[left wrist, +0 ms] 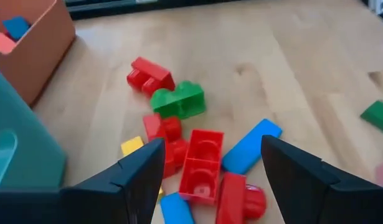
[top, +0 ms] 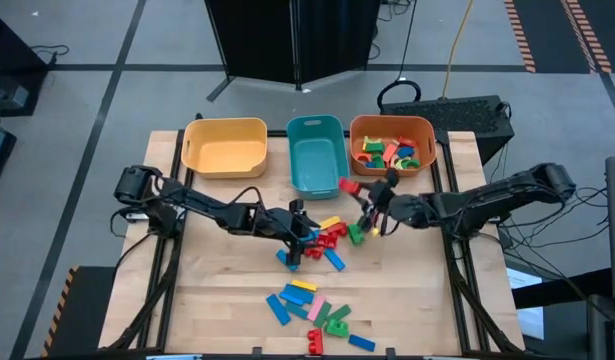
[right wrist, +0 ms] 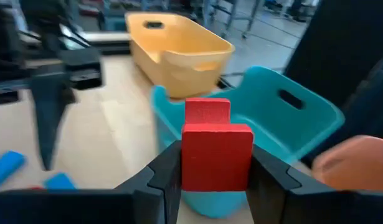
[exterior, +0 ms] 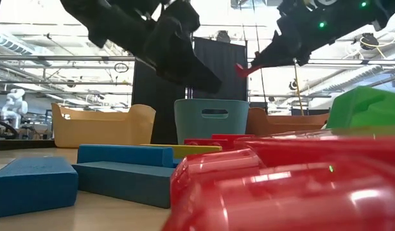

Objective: Sort blocks by size
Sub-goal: Put the red arch block into the orange bin

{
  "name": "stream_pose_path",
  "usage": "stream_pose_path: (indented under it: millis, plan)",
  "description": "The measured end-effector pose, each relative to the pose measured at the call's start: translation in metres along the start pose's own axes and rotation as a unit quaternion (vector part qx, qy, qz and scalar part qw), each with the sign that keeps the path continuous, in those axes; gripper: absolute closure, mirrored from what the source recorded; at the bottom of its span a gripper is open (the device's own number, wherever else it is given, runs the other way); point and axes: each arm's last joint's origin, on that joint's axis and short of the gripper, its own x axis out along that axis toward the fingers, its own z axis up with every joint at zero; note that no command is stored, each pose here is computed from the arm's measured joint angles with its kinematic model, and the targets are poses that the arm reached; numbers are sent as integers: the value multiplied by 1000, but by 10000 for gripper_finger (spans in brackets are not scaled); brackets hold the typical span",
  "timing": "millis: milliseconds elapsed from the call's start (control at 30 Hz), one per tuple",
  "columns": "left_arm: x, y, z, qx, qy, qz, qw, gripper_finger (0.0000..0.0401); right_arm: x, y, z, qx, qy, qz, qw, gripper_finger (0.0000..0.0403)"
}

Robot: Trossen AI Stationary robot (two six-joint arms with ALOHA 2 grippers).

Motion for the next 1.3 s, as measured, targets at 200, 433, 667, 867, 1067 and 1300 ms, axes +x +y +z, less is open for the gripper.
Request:
stream_pose_path:
  millis: [200, 433, 667, 867, 1067, 1300]
  plan:
    - [9, 6, -9, 5, 15, 2, 1000, 145, 3, -42, 0, 2, 46, -76, 996, 277]
    - [9, 6, -10, 13, 19, -16, 1000, 145, 18, -87, -5, 39, 94, -126, 987, 276]
    - [12, 13, -11, 28, 16, -20, 999, 145, 33, -120, -16, 77, 138, -153, 976, 276]
    - [12, 24, -11, 17, 13, -6, 1000, 145, 43, -141, -25, 101, 164, -136, 972, 276]
    - [12, 27, -11, 15, 14, -2, 1000, 145, 54, -157, -40, 116, 203, -143, 962, 274]
    - [12, 27, -12, 14, 14, -2, 1000, 145, 63, -163, -52, 131, 232, -149, 952, 240]
